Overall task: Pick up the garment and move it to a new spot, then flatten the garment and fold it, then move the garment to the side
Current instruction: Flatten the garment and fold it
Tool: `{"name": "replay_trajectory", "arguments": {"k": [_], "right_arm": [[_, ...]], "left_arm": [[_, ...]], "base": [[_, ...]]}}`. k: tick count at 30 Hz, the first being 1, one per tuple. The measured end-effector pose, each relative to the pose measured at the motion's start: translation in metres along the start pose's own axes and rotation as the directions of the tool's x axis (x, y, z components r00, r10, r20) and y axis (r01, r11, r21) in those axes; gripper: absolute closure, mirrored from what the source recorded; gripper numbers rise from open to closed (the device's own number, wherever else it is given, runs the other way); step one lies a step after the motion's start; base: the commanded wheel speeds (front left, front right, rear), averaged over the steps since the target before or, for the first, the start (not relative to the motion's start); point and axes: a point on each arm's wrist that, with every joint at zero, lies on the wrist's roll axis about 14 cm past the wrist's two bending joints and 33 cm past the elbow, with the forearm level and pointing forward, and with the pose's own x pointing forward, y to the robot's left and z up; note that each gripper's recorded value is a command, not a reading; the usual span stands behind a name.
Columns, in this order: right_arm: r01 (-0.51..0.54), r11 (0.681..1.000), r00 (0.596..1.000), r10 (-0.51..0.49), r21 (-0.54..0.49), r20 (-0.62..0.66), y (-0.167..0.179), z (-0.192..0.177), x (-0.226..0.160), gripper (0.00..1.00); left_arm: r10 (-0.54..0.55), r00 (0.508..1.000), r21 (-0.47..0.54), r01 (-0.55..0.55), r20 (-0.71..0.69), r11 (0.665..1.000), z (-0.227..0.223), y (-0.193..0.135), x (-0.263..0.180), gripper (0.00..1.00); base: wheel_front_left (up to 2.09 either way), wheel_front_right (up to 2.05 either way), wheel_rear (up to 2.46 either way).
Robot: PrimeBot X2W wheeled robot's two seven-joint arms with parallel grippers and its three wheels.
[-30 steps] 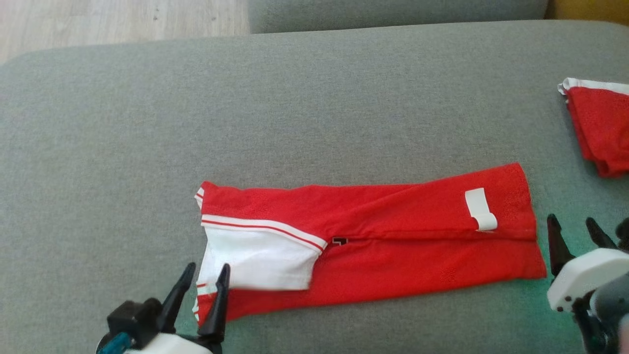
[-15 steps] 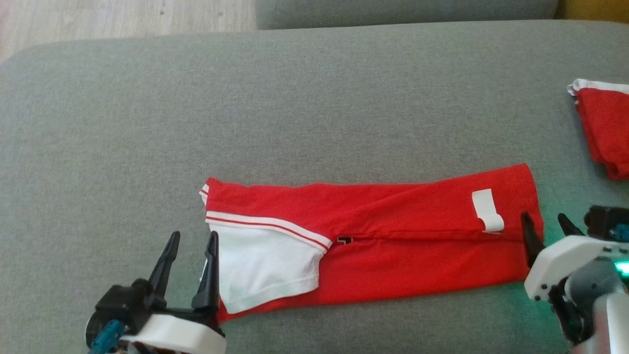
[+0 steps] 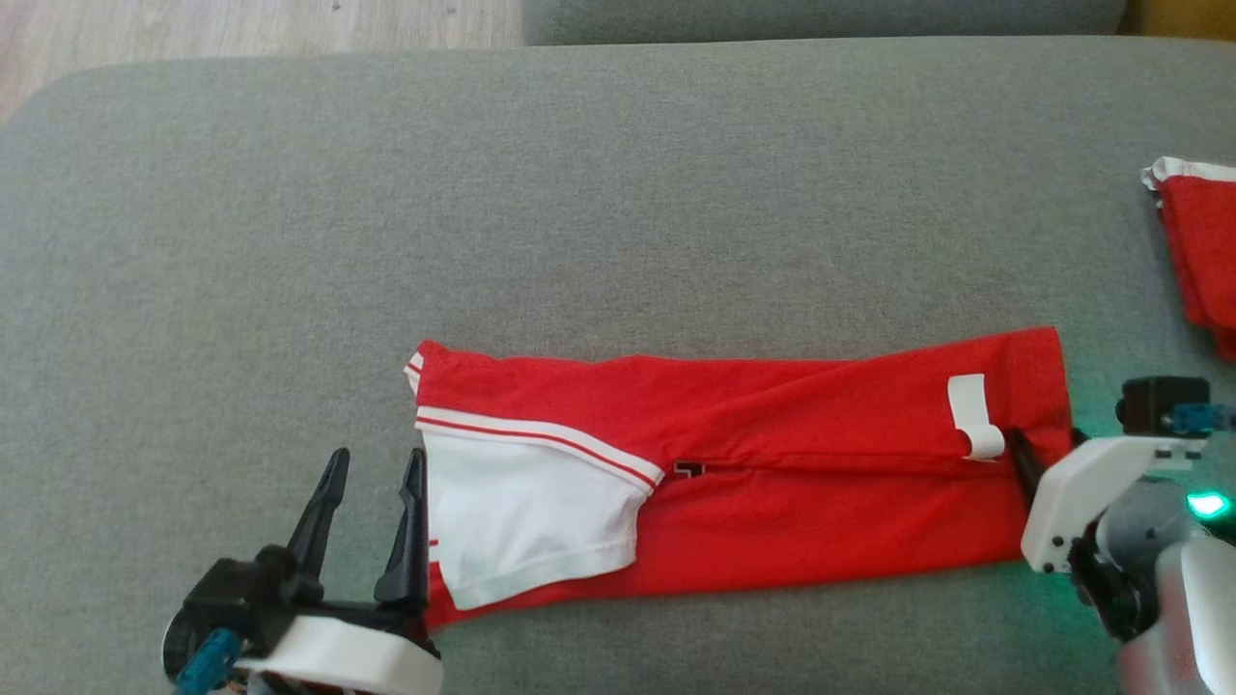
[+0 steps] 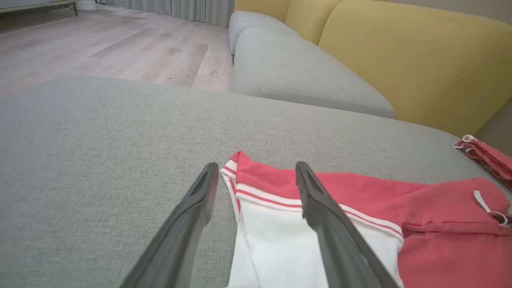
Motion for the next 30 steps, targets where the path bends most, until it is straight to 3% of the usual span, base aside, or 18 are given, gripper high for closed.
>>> {"name": "replay_trajectory", "arguments": {"k": [2,3,4,8,13,23,26,30], "right_arm": [[-0.012,1.0,1.0,0.012,0.006,-0.013,0.003,0.0,0.001,0.33],[-0.015,1.0,1.0,0.016,0.008,-0.017,0.004,0.0,0.001,0.49],[-0.02,1.0,1.0,0.02,0.011,-0.02,0.005,0.0,0.001,0.54],[-0.031,0.999,0.999,0.031,0.031,-0.009,0.006,0.004,0.001,1.0],[-0.011,0.998,0.999,0.008,0.063,0.053,-0.005,0.015,-0.005,1.0],[0.159,0.976,0.957,-0.189,0.149,0.222,-0.082,0.054,-0.052,1.0],[0.146,0.977,0.953,-0.182,0.159,0.242,-0.077,0.055,-0.06,1.0],[0.006,0.983,0.958,-0.057,0.181,0.281,-0.034,0.062,-0.063,1.0]], "left_arm": [[-0.006,1.0,-0.001,0.006,0.003,1.0,0.001,-0.002,0.001,0.0],[-0.008,1.0,0.001,0.008,0.003,1.0,0.002,-0.002,0.001,0.0],[-0.009,1.0,0.002,0.009,0.003,1.0,0.001,-0.002,0.001,0.0],[-0.007,1.0,0.005,0.007,0.003,1.0,0.002,-0.002,0.002,0.0],[-0.022,1.0,0.008,0.022,0.007,1.0,0.003,-0.006,0.004,0.0],[-0.088,0.996,0.021,0.088,0.007,0.996,0.003,-0.026,0.011,0.0],[-0.103,0.995,0.026,0.102,0.013,0.994,0.006,-0.03,0.015,0.0],[-0.114,0.993,0.026,0.114,0.012,0.993,0.004,-0.035,0.014,0.0]], "base": [[0.0,0.0,0.0],[0.0,0.0,0.0],[0.0,0.0,0.0],[0.0,0.0,0.0],[0.0,0.0,0.0],[0.0,0.0,0.0],[0.0,0.0,0.0],[0.0,0.0,0.0]]}}
